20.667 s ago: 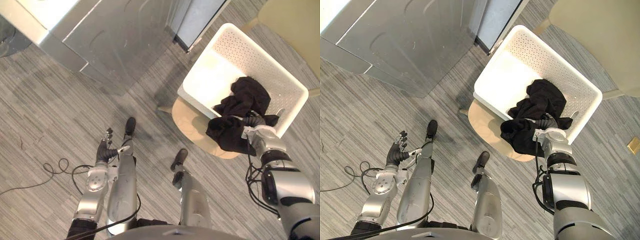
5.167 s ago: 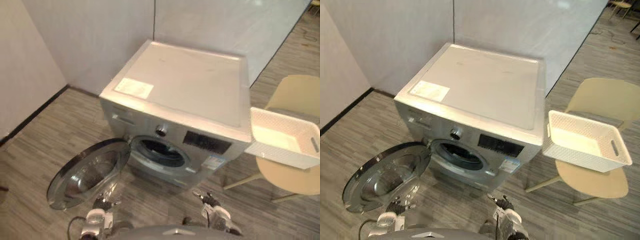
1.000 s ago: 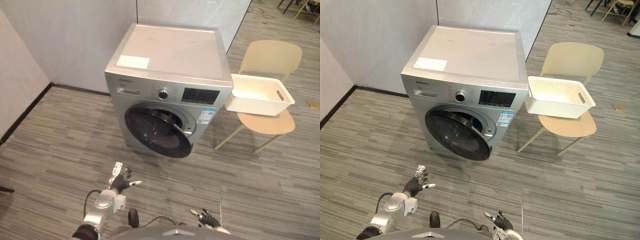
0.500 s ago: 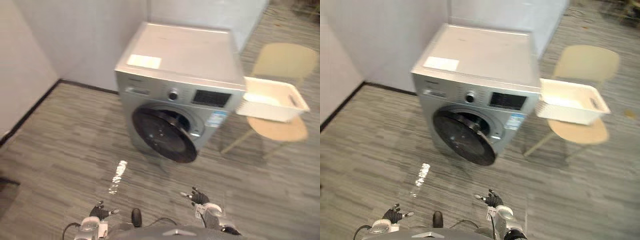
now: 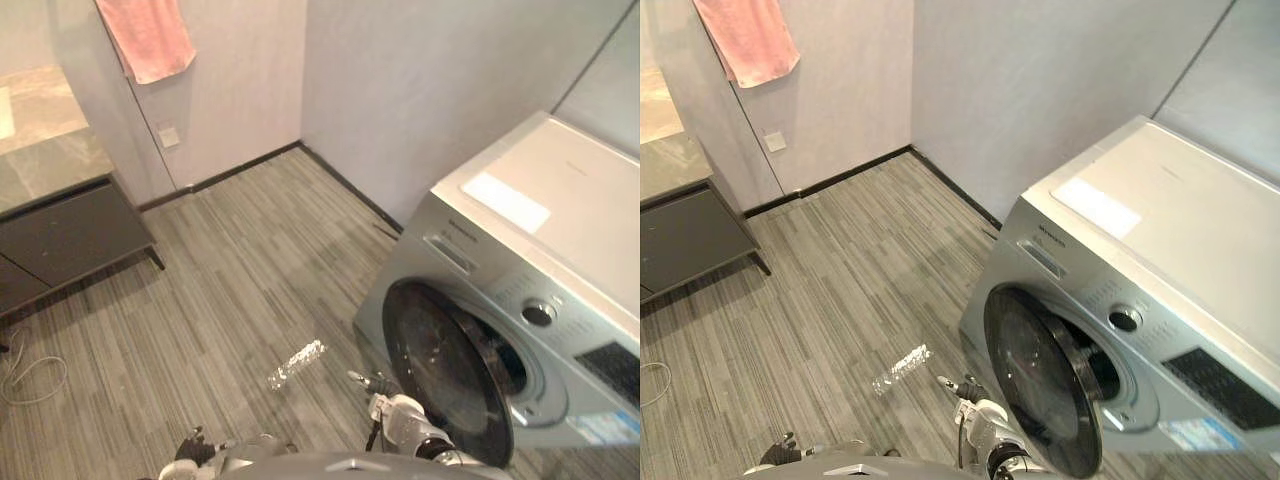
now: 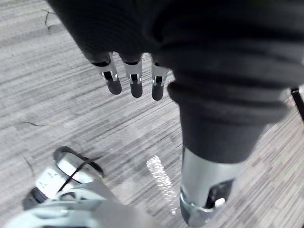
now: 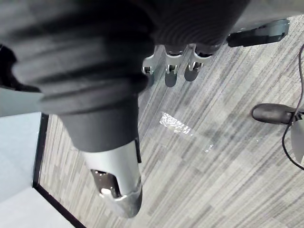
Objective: Pick up the laundry basket with both hands and put the clothes into the washing machine.
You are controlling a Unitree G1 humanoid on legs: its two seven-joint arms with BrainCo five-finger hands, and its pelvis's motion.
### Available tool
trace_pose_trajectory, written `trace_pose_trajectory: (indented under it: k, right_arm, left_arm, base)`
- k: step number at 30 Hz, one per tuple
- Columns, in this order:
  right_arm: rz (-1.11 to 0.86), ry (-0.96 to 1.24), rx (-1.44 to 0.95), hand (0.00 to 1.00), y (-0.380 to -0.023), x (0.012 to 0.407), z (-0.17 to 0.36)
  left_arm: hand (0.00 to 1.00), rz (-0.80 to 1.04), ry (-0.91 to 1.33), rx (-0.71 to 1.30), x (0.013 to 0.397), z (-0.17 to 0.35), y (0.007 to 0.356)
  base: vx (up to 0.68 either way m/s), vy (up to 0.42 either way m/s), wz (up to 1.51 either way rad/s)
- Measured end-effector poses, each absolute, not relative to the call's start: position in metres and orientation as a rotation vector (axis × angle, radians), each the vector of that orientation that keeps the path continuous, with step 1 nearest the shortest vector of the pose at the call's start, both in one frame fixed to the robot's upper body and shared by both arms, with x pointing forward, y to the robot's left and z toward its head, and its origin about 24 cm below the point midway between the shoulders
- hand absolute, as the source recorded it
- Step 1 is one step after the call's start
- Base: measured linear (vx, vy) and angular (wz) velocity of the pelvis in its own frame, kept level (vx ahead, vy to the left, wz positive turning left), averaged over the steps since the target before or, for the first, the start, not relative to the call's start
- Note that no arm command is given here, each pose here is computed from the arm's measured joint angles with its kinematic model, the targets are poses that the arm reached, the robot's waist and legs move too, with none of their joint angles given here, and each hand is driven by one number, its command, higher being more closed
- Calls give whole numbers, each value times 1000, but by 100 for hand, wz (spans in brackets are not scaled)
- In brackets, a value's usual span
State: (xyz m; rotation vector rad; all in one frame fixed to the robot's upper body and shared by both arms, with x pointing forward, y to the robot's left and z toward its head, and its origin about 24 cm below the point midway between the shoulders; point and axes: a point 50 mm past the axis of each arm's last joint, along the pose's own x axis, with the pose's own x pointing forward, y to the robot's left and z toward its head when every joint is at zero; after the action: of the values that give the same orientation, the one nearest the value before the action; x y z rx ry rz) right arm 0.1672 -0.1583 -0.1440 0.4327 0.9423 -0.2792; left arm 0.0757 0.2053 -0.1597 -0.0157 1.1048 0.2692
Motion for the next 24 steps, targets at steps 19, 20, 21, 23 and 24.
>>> trace_pose_trajectory:
  k: [19, 20, 21, 23, 24]
  right_arm:
    - [-941, 755, 887, 0, -289, 154, -118]
    - [-956, 761, 879, 0, -292, 151, -118]
    - [-971, 763, 868, 0, -296, 146, -118]
    - [-1014, 780, 837, 0, -308, 133, -119]
    - [-1024, 786, 830, 0, -311, 130, -118]
  left_arm:
    - [0, 209, 944, -165, 109, -148, 163]
    - [0, 209, 944, -166, 109, -148, 162]
    - [0, 210, 946, -167, 108, -148, 162]
    - [0, 238, 958, -171, 103, -150, 167]
    - [0, 250, 966, -174, 100, -150, 169]
  base:
    - [219, -108, 14]
    - [73, 41, 9]
    - [61, 43, 2]
    - [54, 48, -8]
    - [54, 51, -23]
